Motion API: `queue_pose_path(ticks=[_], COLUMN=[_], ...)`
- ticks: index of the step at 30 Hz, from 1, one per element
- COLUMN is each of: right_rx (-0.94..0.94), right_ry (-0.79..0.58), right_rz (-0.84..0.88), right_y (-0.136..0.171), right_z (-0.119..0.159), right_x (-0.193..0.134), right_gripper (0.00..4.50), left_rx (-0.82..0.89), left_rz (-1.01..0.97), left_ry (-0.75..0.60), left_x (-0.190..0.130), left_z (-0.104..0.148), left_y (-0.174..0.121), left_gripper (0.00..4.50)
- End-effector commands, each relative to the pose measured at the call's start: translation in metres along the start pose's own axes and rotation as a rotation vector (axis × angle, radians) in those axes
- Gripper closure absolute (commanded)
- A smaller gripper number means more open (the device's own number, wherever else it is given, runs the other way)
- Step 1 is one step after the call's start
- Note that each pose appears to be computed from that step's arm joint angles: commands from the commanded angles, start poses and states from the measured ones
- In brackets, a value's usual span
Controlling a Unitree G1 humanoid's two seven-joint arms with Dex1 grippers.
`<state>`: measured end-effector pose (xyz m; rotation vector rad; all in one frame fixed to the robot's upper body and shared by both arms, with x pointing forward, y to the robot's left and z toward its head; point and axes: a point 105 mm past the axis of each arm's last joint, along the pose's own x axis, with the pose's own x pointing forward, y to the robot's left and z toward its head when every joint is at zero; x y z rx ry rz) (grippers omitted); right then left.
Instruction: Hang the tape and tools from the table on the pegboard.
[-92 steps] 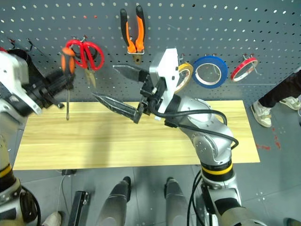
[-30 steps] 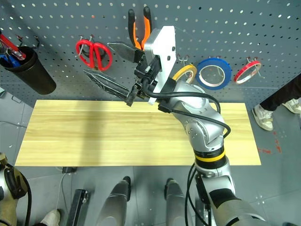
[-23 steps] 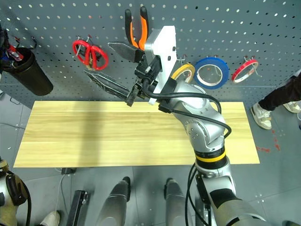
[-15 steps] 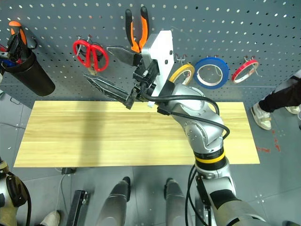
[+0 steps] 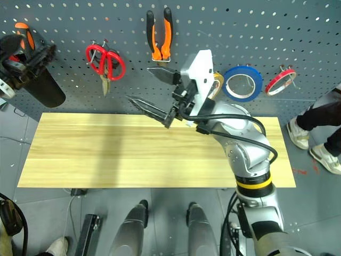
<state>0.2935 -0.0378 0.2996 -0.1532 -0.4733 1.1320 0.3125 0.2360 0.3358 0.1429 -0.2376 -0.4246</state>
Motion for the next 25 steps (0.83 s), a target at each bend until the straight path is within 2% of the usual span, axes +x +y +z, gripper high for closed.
queue_pose_path(ticks=[1, 7, 11, 17, 25], right_rx=[-0.039, -0.049, -0.064, -0.078, -0.104], right_ry=[-0.007, 0.145, 0.316, 0.473, 0.522], right_rz=[0.003, -0.052, -0.096, -0.154, -0.205], right_y=[0.006, 0.007, 0.010, 0.010, 0.001], right_z=[0.011, -0.008, -0.033, -0.067, -0.074], right_x=[-0.011, -0.042, -0.079, -0.115, -0.129], right_gripper=[0.00, 0.00, 0.00, 0.00, 0.00], left_rx=[-0.033, -0.125, -0.091, 0.019, 0.026], left_rz=[-0.143, -0.341, -0.328, -0.257, -0.300], left_ry=[0.085, 0.322, 0.447, 0.501, 0.484], left_x=[-0.010, -0.038, -0.055, -0.066, -0.058], left_z=[-0.008, -0.051, -0.082, -0.120, -0.127], left_y=[-0.031, -0.072, -0.069, -0.035, -0.035], left_gripper=[0.04, 0.04, 0.04, 0.04, 0.04])
